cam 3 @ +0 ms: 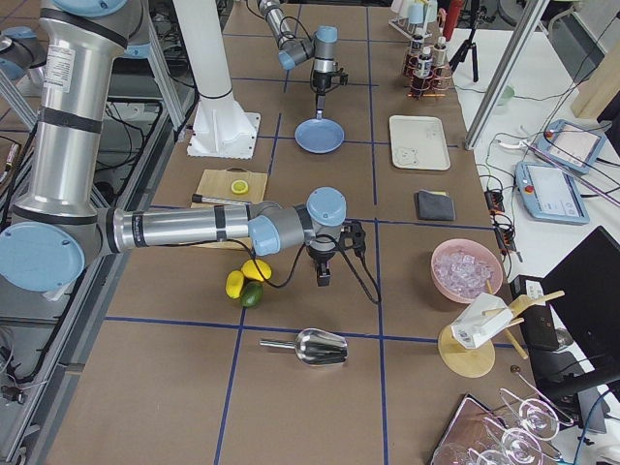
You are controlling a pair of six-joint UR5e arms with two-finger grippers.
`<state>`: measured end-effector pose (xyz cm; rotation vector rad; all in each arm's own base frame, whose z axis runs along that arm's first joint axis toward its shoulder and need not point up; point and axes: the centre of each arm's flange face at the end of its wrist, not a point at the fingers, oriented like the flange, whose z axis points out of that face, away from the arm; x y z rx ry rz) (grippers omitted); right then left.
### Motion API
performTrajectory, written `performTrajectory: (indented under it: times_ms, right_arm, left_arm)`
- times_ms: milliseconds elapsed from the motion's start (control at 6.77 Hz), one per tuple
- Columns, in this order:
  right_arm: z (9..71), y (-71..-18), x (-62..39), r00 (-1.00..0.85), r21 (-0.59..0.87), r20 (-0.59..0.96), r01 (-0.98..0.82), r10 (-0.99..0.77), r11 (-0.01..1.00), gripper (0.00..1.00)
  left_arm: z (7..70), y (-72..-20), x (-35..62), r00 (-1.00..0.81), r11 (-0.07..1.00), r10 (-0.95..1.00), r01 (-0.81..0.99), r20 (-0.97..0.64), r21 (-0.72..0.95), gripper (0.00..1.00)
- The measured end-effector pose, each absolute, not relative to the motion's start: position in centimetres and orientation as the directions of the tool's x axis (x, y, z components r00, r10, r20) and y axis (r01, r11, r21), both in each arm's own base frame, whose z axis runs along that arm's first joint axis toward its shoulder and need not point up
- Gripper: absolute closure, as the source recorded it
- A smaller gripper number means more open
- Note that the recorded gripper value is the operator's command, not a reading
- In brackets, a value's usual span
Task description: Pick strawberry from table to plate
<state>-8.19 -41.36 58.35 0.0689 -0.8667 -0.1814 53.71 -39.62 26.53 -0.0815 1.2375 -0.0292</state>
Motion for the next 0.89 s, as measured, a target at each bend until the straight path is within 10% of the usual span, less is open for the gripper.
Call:
performTrajectory:
  times_ms: [886]
  right_arm:
    - [58.8,-38.6,-19.0,0.69,0.141,0.718,-0.018,-0.09,0.99,0.01]
  left_arm:
    - [26.5,-39.5,52.6,0.322,0.997,-0.067,-0.01,-0.944,-0.074,0.17]
